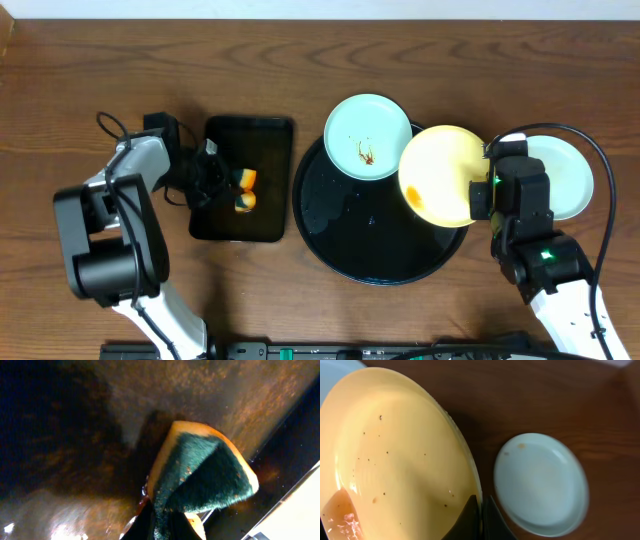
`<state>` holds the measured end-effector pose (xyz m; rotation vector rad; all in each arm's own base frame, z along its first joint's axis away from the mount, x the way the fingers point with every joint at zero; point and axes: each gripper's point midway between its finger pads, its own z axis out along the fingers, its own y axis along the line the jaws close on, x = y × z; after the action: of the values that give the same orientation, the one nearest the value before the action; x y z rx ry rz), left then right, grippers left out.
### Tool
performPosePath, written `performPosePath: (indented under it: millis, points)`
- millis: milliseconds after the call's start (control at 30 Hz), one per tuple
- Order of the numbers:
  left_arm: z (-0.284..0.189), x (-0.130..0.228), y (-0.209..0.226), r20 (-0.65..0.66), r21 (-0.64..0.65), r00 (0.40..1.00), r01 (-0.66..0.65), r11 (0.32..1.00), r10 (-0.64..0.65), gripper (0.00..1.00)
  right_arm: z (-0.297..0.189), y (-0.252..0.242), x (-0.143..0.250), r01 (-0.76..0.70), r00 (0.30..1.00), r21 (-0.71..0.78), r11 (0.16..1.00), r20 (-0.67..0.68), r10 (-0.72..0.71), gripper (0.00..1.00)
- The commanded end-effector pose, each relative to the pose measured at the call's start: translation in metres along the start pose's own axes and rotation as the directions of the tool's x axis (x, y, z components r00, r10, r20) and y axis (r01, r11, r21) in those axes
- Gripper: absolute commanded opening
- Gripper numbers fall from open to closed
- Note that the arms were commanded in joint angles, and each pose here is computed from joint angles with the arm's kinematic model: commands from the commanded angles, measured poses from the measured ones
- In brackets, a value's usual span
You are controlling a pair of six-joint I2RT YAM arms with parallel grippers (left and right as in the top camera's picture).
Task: Clean dirty plates on tray and stack at the side
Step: 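Carry the yellow plate right and stack it on the pale green plate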
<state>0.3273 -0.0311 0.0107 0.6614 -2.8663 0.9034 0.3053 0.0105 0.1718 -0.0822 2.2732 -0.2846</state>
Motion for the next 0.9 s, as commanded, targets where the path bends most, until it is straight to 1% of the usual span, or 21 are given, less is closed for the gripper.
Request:
performPosePath:
  millis: [0, 67, 133, 200, 267, 333, 433, 500, 567, 800, 867]
  points:
    - [-0.029, -0.007, -0.008, 0.124, -0.087, 0.990, -0.051, 0.995, 0.061, 0.07, -0.011, -0.024, -0.018, 0.061, 0.996, 0.164, 0.985, 0.048, -0.069, 0.01]
    - [-0.043, -0.009, -0.012, 0.186, -0.162, 0.975, -0.090, 0.983, 0.120, 0.07, -0.012, -0.020, -0.024, 0.096, 0.992, 0.157, 0.983, 0.067, -0.107, 0.01]
    - [-0.055, -0.012, -0.013, 0.240, -0.274, 0.952, -0.119, 0.954, 0.188, 0.07, -0.013, -0.016, -0.029, 0.122, 0.987, 0.150, 0.981, 0.086, -0.136, 0.01]
    - [-0.064, -0.014, -0.010, 0.272, -0.407, 0.927, -0.133, 0.904, 0.259, 0.07, -0.015, -0.010, -0.034, 0.167, 0.978, 0.144, 0.975, 0.103, -0.182, 0.01]
    - [-0.064, -0.013, -0.012, 0.268, -0.488, 0.911, -0.152, 0.860, 0.313, 0.07, -0.016, -0.006, -0.037, 0.212, 0.967, 0.145, 0.967, 0.112, -0.228, 0.01]
    - [-0.057, -0.011, -0.016, 0.249, -0.535, 0.900, -0.180, 0.825, 0.358, 0.07, -0.019, -0.005, -0.039, 0.253, 0.955, 0.170, 0.952, 0.111, -0.274, 0.01]
    - [-0.046, -0.010, -0.017, 0.219, -0.605, 0.886, -0.207, 0.769, 0.410, 0.08, -0.025, -0.009, -0.041, 0.368, 0.914, 0.249, 0.896, 0.079, -0.397, 0.01]
    - [-0.037, -0.009, -0.017, 0.193, -0.628, 0.884, -0.222, 0.746, 0.425, 0.07, -0.031, -0.016, -0.046, 0.402, 0.895, 0.330, 0.854, 0.054, -0.442, 0.01]
    - [-0.028, -0.008, -0.014, 0.164, -0.639, 0.890, -0.234, 0.733, 0.426, 0.08, -0.036, -0.018, -0.051, 0.405, 0.889, 0.371, 0.836, 0.055, -0.455, 0.01]
    - [-0.002, -0.004, 0.007, 0.083, -0.656, 0.924, -0.232, 0.718, 0.374, 0.08, -0.040, -0.015, -0.056, 0.394, 0.887, 0.392, 0.831, 0.073, -0.455, 0.01]
    - [0.006, 0.000, 0.007, 0.059, -0.630, 0.931, -0.245, 0.737, 0.360, 0.08, -0.040, -0.014, -0.055, 0.389, 0.890, 0.389, 0.835, 0.076, -0.449, 0.01]
